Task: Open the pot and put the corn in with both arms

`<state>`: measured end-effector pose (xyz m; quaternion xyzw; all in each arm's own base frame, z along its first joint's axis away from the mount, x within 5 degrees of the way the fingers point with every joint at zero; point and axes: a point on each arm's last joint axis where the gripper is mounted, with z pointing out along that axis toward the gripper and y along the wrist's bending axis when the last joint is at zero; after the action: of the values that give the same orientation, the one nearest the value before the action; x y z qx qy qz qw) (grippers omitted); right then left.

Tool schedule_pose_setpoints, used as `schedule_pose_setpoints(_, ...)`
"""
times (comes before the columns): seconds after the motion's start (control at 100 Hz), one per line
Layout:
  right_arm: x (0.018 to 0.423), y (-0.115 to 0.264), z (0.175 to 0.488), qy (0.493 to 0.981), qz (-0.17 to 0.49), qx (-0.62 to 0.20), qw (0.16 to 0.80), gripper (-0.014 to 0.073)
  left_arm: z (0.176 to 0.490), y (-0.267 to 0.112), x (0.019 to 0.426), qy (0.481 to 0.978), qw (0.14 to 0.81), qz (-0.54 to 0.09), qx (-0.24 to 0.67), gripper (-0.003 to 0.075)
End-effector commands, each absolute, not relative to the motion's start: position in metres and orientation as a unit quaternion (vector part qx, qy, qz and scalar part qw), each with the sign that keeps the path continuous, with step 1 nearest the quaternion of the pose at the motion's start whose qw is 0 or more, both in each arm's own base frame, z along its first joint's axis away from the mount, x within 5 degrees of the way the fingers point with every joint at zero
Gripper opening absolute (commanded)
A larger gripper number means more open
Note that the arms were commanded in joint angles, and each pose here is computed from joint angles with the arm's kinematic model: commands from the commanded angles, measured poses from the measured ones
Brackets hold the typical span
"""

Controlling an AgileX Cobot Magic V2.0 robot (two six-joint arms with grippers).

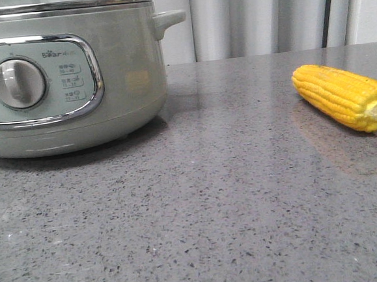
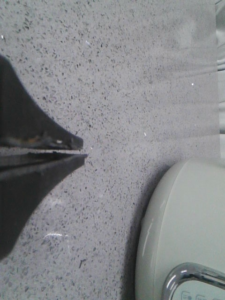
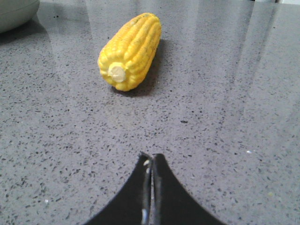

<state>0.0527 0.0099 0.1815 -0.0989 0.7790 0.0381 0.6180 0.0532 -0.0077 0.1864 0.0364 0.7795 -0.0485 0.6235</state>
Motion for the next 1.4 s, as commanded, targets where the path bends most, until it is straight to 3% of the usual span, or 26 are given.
schedule_pose_setpoints(0.0,0.052,0.010,0.178,0.772,0.036,-0.099,0.627,-0.0064,0.183,-0.007,0.053,0.763,0.643,-0.053,0.029,-0.0020)
schedule_pose_setpoints(0.19,0.054,0.008,0.184,0.745,0.003,-0.121,0.656,-0.0064,0.183,-0.007,0.053,0.763,0.643,-0.053,0.029,-0.0020)
schedule_pose_setpoints(0.55,0.052,0.010,0.215,0.628,0.047,-0.079,0.773,-0.0064,0.183,-0.007,0.053,0.763,0.643,-0.053,0.029,-0.0020)
schedule_pose_setpoints(1.09,0.053,0.009,0.215,0.630,0.072,-0.053,0.771,-0.0064,0.184,-0.007,0.053,0.762,0.645,-0.053,0.028,-0.0020)
schedule_pose_setpoints(1.24,0.052,0.009,0.216,0.626,0.078,-0.046,0.774,-0.0064,0.193,-0.007,0.054,0.729,0.682,-0.058,0.019,-0.0020)
schedule_pose_setpoints(1.39,0.052,0.007,0.220,0.610,0.116,-0.003,0.784,-0.0064,0.210,-0.004,0.054,0.656,0.737,-0.145,-0.074,-0.0020)
